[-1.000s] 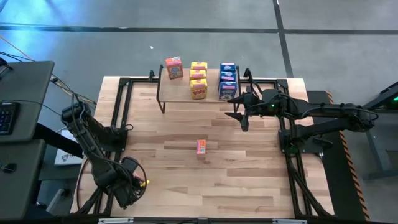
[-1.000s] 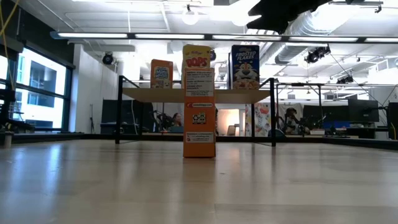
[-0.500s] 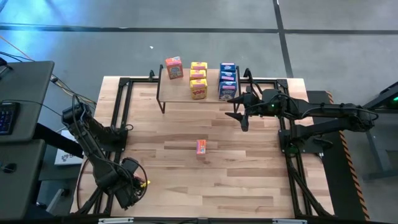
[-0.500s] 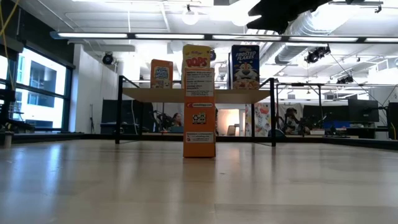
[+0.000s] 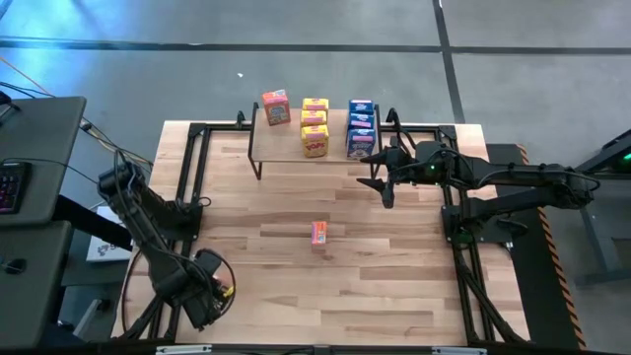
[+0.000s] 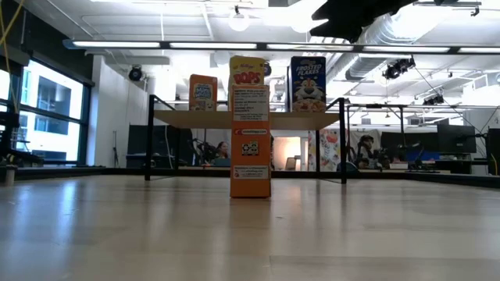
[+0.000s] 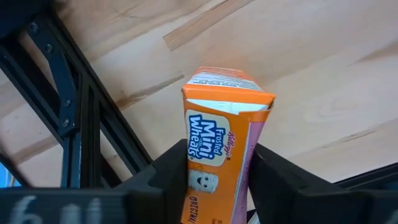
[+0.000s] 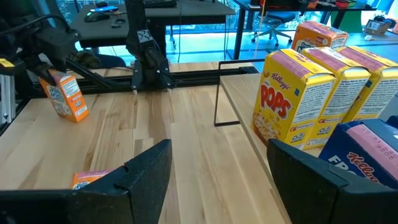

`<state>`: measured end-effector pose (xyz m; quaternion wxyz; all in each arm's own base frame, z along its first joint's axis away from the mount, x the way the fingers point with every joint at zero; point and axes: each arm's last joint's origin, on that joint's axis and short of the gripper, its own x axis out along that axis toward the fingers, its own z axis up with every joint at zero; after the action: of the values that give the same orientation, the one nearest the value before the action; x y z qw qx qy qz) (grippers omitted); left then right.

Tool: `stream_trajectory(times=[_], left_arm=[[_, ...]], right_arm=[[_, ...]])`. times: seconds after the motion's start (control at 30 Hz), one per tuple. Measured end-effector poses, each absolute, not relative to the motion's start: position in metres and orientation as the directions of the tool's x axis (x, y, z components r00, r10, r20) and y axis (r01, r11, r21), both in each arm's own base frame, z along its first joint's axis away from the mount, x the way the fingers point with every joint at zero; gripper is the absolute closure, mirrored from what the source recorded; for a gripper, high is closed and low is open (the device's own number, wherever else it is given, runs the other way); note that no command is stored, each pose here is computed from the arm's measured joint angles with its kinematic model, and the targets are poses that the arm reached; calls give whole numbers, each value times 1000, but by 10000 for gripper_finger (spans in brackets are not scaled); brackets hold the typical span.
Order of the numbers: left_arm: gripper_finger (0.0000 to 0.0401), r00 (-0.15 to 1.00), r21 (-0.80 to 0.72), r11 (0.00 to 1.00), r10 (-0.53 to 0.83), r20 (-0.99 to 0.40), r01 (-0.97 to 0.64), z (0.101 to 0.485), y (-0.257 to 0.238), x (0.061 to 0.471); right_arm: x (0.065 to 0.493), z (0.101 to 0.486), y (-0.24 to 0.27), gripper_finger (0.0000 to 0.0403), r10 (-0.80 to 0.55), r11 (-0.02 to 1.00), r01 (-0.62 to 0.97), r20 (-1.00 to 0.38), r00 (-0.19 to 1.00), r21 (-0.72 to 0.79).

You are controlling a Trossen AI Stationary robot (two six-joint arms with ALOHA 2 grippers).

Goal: Stack cereal on shelf
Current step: Put the bottom orange cereal box on the shelf aligned with the other orange cereal box

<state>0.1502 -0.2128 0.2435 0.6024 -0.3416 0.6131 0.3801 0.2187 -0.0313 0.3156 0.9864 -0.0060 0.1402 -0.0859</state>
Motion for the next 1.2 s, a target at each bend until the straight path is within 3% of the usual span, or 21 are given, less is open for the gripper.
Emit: stream_trajectory(times=[0.33, 0.8, 1.2], left_arm=[[278, 38, -35, 538, -5, -999, -842, 264, -189, 159], [280, 361, -261, 625, 36, -932, -736, 317, -110, 165], [280, 475, -207, 752, 157, -866, -626, 342, -43, 160]], right_arm=[[219, 316, -31, 146, -171, 985, 167, -276, 946, -36], [219, 315, -31, 146, -171, 985, 168, -276, 946, -36], [219, 316, -31, 146, -171, 985, 168, -276, 946, -36]])
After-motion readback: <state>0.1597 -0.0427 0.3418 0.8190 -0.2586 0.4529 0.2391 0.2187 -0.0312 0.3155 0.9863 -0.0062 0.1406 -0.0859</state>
